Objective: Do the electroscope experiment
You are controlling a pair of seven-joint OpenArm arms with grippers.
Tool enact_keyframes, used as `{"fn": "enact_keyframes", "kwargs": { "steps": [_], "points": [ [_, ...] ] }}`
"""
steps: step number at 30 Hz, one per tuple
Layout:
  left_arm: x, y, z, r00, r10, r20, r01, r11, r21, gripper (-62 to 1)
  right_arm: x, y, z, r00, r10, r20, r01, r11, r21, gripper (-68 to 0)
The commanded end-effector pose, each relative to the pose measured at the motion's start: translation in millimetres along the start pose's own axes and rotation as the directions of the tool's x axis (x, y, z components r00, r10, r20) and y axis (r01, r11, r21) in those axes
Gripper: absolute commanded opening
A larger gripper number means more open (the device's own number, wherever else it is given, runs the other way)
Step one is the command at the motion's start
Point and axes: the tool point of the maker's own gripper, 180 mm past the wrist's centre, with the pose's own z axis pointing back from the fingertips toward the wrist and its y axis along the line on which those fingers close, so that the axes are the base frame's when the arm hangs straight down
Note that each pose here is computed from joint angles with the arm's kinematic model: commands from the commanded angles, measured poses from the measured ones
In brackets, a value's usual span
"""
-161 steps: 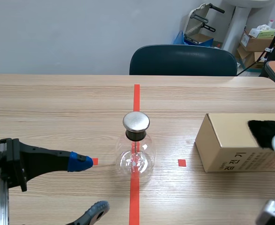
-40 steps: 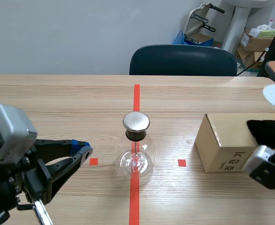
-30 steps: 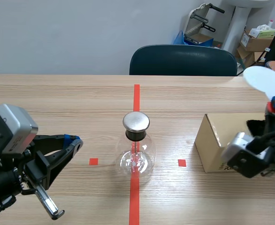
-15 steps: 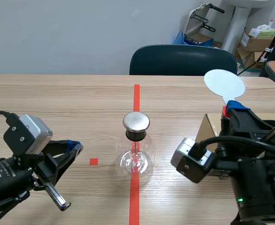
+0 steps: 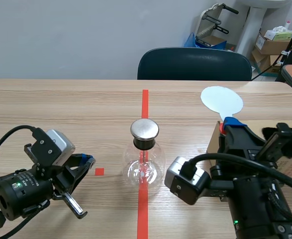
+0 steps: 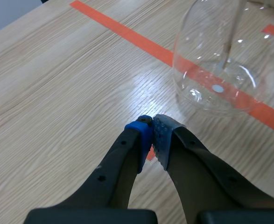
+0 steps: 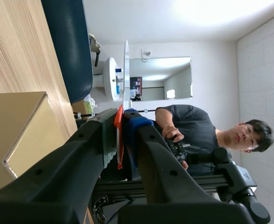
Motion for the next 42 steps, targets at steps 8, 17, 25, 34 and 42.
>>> {"fn": "enact_keyframes", "kwargs": {
  "steps": [8,17,25,34,42],
  "points": [
    [3,-5,-11,0.999,-0.014,0.033,0.015,1.000,-0.025,-58.4,-1.0,6,-7,0.999,0.044,0.015,-0.045,0.998,0.035,-66.6],
    [2,-28,-20,0.999,-0.029,0.043,0.034,0.994,-0.104,-58.4,7.6,11,-10,0.997,0.052,0.063,-0.055,0.997,0.055,-66.6],
    [8,-36,-24,0.998,-0.022,0.063,0.029,0.992,-0.123,-58.4,7.9,12,-9,0.997,0.052,0.065,-0.056,0.997,0.058,-66.7],
    [8,-37,-24,0.998,-0.019,0.064,0.027,0.992,-0.125,-58.4,8.0,12,-9,0.997,0.052,0.066,-0.056,0.997,0.058,-66.7],
    [8,-36,-24,0.998,-0.022,0.062,0.029,0.992,-0.123,-58.4,7.8,12,-9,0.997,0.052,0.065,-0.056,0.997,0.058,-66.7]
  ]
}}
